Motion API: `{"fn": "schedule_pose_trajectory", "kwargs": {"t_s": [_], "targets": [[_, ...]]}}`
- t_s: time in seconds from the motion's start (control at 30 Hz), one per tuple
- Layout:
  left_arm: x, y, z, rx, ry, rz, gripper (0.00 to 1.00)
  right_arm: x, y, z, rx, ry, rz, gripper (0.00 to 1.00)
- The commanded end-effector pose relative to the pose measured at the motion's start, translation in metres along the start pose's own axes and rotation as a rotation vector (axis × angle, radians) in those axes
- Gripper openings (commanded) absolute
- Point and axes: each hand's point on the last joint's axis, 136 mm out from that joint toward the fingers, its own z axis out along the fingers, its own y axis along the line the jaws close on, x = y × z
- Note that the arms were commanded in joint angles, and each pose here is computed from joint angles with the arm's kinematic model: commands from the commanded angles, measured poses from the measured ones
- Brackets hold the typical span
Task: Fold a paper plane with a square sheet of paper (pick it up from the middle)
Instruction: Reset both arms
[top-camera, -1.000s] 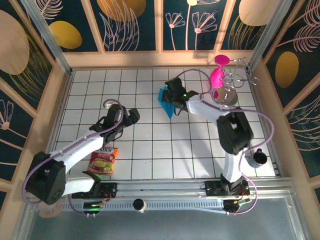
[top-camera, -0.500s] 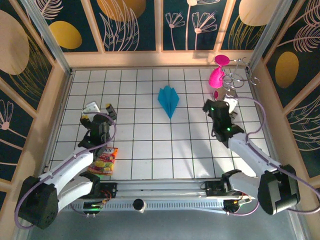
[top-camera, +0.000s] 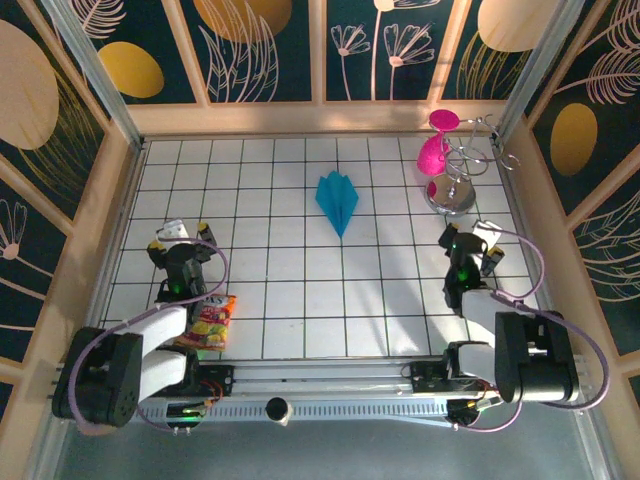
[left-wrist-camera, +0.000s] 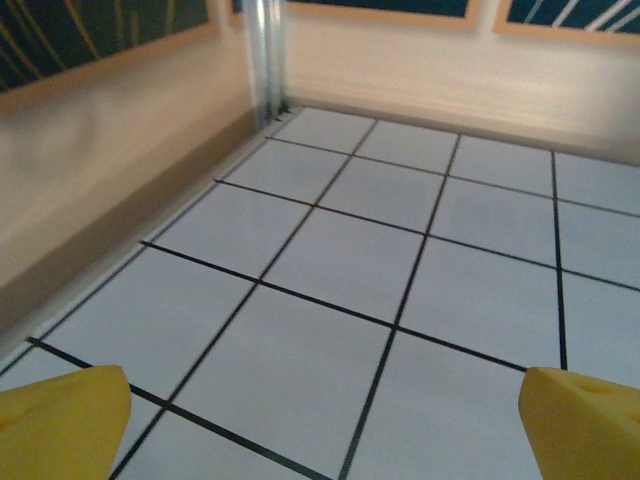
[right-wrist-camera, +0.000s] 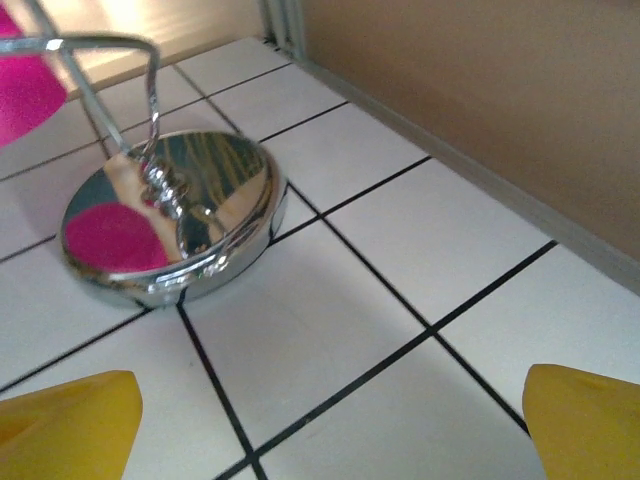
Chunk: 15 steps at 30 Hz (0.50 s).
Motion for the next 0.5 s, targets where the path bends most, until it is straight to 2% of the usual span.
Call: {"fn": "schedule_pose_trajectory", "kwargs": {"t_s": [0.0,0.3,0.4,0.47], "targets": [[-0.019,-0.020,0.004,0.126,-0.068,-0.021,0.99,-0.043,0.020,-0.009,-0.128,-0.215,0.024,0.97],[-0.030,-0.038,0.013,0.275,-0.122,-0.026,0.99,-0.048,0.040,-0.002,-0.281,-0.244,0.013,0.98],[-0.028,-0.042,0.020,0.281,-0.099,0.007,0.99,-0.045,0.042,0.003,-0.296,-0.247,0.009,0.98],[-0.032,-0.042,0.020,0.279,-0.128,0.033,0.99,-0.042,0.044,0.005,-0.304,-0.246,0.004,0.98]]}}
